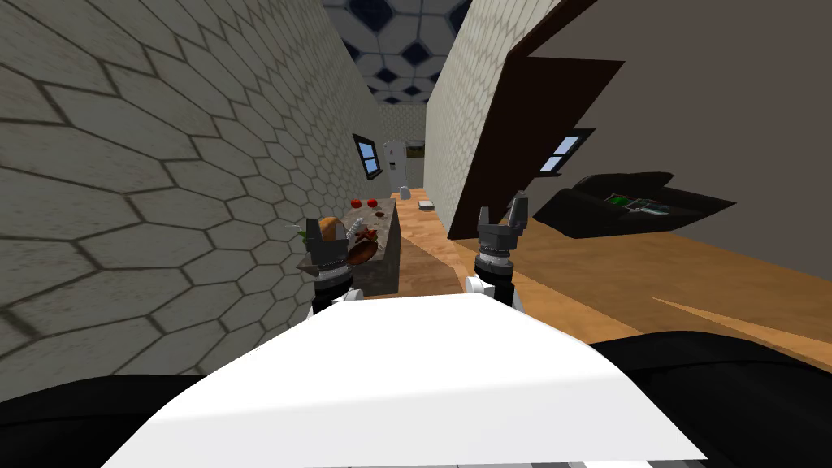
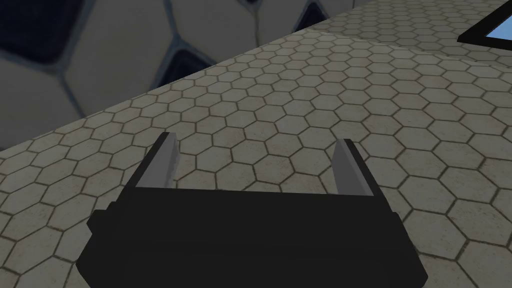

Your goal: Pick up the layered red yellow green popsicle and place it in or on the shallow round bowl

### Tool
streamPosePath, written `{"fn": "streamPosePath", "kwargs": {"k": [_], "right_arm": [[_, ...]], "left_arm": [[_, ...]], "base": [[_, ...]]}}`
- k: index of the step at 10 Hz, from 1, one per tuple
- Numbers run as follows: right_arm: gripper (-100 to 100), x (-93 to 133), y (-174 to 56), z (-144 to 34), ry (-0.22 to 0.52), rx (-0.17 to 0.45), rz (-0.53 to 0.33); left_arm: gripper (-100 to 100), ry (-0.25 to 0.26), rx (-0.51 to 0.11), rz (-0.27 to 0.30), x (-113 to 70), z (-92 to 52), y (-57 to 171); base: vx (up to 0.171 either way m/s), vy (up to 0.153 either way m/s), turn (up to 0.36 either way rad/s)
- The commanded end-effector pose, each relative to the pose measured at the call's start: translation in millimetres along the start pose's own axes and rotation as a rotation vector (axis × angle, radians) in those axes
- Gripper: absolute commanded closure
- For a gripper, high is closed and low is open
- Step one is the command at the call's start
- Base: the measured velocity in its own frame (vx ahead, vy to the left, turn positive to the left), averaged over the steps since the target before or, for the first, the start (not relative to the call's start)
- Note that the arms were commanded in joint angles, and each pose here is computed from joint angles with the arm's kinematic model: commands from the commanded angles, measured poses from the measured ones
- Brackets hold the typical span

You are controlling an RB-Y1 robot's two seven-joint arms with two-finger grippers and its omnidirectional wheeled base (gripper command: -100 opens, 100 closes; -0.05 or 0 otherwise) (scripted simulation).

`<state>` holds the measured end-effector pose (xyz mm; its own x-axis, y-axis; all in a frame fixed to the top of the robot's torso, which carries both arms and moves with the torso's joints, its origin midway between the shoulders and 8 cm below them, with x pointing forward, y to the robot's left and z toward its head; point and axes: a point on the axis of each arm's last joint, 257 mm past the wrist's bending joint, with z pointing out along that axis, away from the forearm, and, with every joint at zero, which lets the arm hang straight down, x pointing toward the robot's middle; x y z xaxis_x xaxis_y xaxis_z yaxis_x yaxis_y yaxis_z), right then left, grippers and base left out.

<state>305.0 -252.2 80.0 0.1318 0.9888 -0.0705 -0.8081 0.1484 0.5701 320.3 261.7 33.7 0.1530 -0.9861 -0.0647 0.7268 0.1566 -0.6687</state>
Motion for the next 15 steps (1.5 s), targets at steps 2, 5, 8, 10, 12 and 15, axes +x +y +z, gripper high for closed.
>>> {"fn": "streamPosePath", "kwargs": {"k": [2,5,8,10,12,15], "right_arm": [[0,0,0,0.0,0.000,0.000,0.000],[0,0,0,0.0,0.000,0.000,0.000],[0,0,0,0.0,0.000,0.000,0.000],[0,0,0,0.0,0.000,0.000,0.000],[0,0,0,0.0,0.000,0.000,0.000],[0,0,0,0.0,0.000,0.000,0.000]], "left_arm": [[-100,0.033,-0.019,-0.005,-0.7,-2.8,6],[-100,0.055,-0.064,-0.030,-9.4,-8.2,21],[-100,0.040,-0.128,-0.074,-27.7,-15.8,41],[-100,0.011,-0.176,-0.112,-44.7,-22.5,57],[-100,-0.032,-0.225,-0.156,-64.5,-30.8,73],[-100,-0.087,-0.271,-0.207,-86.5,-40.3,90]], "base": [[0.026,-0.028,0.034],[0.052,-0.079,0.060],[0.090,-0.129,0.076],[0.095,-0.140,0.111],[0.105,-0.184,0.127],[0.083,-0.126,0.078]]}}
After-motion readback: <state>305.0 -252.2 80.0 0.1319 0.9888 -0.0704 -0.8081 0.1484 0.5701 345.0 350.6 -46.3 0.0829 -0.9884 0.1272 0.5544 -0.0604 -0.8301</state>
